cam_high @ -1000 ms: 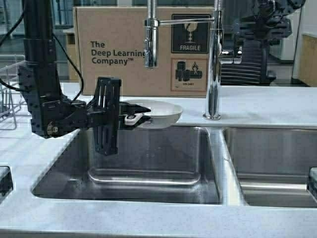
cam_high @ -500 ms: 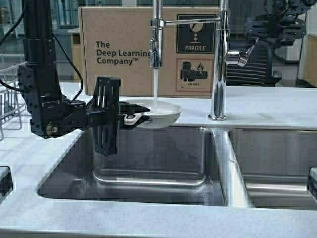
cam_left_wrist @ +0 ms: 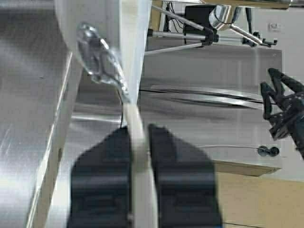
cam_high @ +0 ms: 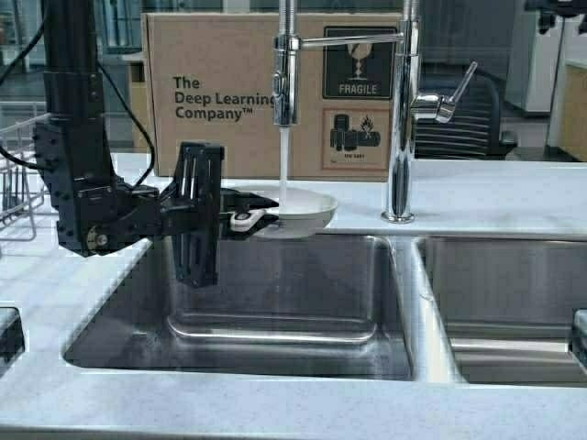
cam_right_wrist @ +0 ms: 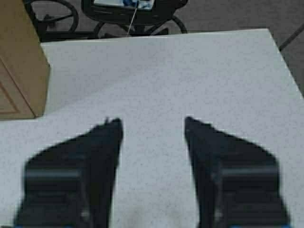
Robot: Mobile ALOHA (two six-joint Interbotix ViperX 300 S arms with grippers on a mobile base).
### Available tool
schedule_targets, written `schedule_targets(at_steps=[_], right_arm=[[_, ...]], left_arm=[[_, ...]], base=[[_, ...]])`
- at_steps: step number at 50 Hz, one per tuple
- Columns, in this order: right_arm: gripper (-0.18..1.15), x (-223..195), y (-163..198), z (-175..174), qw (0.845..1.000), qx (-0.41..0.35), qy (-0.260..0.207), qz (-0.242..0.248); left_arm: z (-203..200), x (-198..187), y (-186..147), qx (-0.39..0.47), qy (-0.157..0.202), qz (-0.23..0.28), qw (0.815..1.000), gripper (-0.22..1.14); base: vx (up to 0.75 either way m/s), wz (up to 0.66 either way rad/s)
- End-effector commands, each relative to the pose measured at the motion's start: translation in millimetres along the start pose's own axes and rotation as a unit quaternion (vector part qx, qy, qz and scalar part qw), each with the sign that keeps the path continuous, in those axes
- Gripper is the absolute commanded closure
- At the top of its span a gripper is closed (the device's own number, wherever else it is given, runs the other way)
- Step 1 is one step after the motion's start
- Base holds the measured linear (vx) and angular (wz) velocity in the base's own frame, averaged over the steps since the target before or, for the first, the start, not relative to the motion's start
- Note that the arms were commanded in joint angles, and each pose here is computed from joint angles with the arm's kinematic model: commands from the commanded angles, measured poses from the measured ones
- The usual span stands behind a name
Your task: Wash the pan
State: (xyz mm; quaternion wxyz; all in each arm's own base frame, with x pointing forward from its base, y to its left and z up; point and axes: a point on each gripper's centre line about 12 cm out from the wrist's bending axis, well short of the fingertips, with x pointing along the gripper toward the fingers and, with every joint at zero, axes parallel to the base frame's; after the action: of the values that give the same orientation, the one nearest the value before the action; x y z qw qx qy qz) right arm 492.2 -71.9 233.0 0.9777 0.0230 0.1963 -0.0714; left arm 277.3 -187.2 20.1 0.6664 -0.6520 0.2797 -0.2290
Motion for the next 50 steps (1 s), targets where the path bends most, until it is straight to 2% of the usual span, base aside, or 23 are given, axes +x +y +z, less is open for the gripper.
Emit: schedule_targets(at_steps=[1, 5, 7, 14, 21, 33, 50], right_arm=[[0.66, 9.4, 2.9, -8.3, 1.0, 0.006, 0.007, 0.003], [1.01, 20.1, 11.3, -22.1, 1.0, 0.006, 0.022, 0.01], [1.06, 25.6, 15.9, -28.0, 0.999, 0.007, 0.029, 0.014], [0.87, 40.7, 41.2, -43.4, 0.998, -0.005, 0.052, 0.035], [0.92, 48.1, 72.6, -44.9, 0.996, -0.017, 0.058, 0.06], [0.92, 51.6, 114.3, -33.8, 0.994, -0.042, 0.039, 0.095], [0.92, 35.7, 161.8, -18.1, 0.982, -0.13, 0.009, 0.137]], left_arm=[[0.2, 2.9, -8.8, 0.009, 0.001, -0.022, 1.0, 0.89], [0.2, 2.9, -8.8, 0.009, 0.001, -0.022, 1.0, 0.89], [0.2, 2.8, -8.2, 0.008, 0.001, -0.021, 1.0, 0.89], [0.1, 2.8, -6.5, 0.008, 0.001, -0.02, 1.0, 0.89], [-0.1, 1.6, -5.6, 0.007, 0.001, -0.021, 1.0, 0.89], [-0.4, 0.4, -2.9, 0.006, 0.001, -0.022, 1.0, 0.89], [-0.7, -1.6, 2.8, 0.002, 0.0, -0.026, 1.0, 0.89]], base=[[-0.01, -0.01], [-0.01, -0.02], [-0.01, -0.02], [0.0, 0.0], [0.0, 0.0], [0.0, 0.0], [0.0, 0.0]])
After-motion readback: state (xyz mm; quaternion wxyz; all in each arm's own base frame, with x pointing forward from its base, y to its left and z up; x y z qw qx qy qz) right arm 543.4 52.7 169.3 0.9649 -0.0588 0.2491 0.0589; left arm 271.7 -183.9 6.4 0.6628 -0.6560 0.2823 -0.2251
